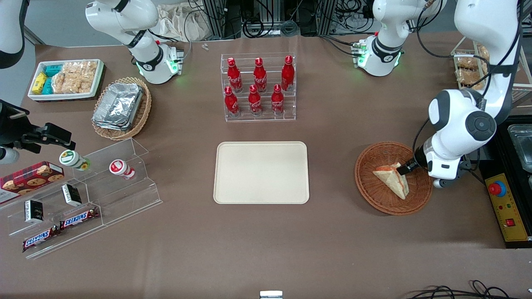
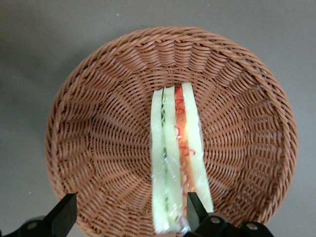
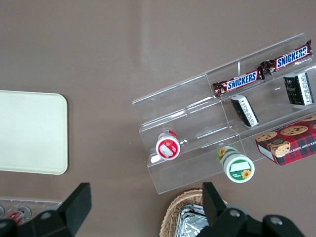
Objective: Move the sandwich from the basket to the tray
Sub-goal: 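Lower the open left gripper around the sandwich and close it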
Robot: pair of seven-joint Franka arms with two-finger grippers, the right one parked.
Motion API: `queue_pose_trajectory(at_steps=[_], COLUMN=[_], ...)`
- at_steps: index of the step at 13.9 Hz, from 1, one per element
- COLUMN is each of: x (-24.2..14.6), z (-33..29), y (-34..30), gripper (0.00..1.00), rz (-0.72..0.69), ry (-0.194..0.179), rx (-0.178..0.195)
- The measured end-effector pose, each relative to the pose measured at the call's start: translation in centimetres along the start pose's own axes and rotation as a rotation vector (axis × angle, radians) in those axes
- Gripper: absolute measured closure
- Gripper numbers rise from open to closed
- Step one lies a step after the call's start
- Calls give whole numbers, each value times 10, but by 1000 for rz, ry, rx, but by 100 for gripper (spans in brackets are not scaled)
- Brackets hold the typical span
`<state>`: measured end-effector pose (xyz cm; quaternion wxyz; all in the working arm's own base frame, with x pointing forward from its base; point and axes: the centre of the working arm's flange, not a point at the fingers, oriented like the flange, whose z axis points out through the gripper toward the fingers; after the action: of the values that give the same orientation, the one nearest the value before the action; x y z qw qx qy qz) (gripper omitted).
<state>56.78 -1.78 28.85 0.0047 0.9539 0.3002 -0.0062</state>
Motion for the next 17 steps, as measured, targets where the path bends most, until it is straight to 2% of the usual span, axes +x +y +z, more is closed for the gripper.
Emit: queue_pose_trajectory(at_steps=[4, 7, 11, 14, 17], x=[2, 14, 27, 26, 15], z=[4, -15, -39, -2, 32], y=[2, 11, 26, 40, 52], gripper=[0, 0, 0, 0, 0], rz=[-56, -106, -121, -105, -95], ry=[3, 28, -3, -25, -58], rx=[-6, -26, -3, -3, 14])
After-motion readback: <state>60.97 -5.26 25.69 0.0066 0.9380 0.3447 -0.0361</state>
